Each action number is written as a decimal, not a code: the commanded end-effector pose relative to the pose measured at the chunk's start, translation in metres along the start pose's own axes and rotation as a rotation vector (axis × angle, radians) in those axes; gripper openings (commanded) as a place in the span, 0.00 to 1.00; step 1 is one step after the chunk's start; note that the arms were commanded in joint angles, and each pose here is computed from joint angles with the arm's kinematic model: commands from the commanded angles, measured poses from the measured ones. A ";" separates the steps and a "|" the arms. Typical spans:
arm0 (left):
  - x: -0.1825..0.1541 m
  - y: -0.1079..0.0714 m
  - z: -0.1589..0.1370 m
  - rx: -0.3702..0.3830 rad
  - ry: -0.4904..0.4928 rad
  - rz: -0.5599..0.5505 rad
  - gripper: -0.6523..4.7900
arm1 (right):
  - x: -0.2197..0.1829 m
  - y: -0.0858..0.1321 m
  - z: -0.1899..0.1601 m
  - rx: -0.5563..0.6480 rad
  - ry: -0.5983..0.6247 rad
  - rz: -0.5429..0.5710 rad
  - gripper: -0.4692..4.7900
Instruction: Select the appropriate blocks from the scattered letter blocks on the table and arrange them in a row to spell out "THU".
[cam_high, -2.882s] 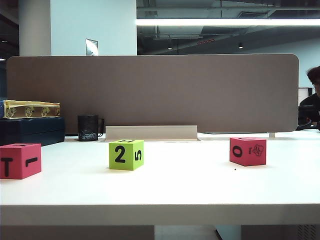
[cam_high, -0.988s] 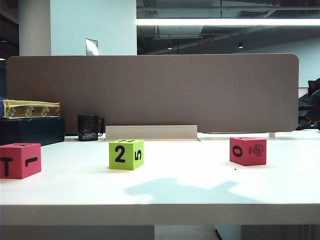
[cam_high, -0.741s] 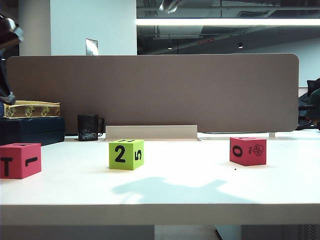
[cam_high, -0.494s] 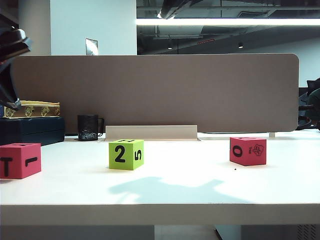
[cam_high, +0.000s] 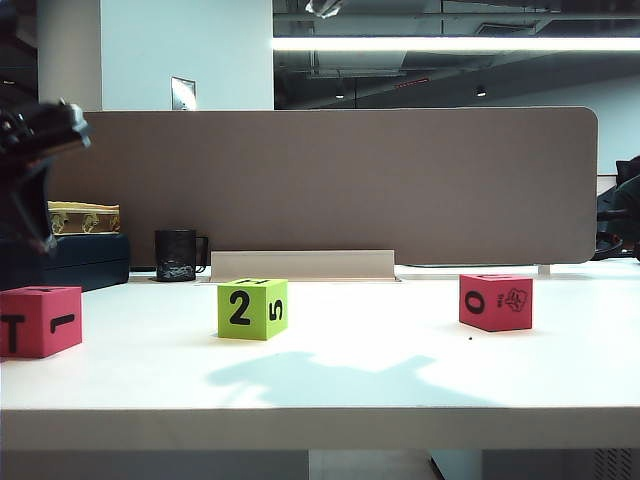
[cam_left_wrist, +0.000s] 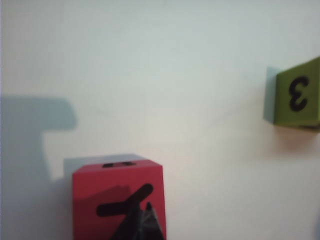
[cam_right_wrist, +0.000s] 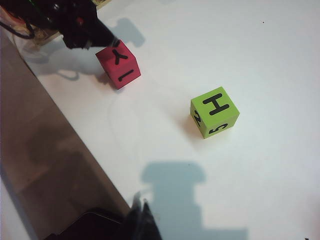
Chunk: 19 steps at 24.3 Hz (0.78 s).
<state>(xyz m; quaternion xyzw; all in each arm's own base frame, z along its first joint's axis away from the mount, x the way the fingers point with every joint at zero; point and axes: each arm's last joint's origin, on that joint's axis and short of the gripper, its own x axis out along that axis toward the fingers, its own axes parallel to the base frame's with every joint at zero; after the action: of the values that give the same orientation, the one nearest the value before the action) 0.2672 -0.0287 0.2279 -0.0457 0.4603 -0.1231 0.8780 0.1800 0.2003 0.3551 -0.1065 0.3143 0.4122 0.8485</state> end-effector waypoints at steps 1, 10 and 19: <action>0.009 -0.004 -0.001 0.021 0.032 -0.002 0.11 | -0.002 0.000 0.002 -0.008 -0.014 -0.005 0.08; 0.026 -0.004 -0.001 0.050 0.058 0.008 0.11 | -0.002 0.000 0.000 -0.006 0.005 -0.007 0.08; 0.030 -0.003 0.005 0.073 0.030 0.021 0.11 | 0.000 -0.001 0.000 -0.006 0.010 -0.018 0.08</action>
<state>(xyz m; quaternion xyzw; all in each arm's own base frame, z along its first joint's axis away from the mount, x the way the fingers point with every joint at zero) 0.2861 -0.0410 0.2075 -0.0126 0.4688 -0.1391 0.8722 0.1802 0.1995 0.3528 -0.1139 0.3233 0.4054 0.8474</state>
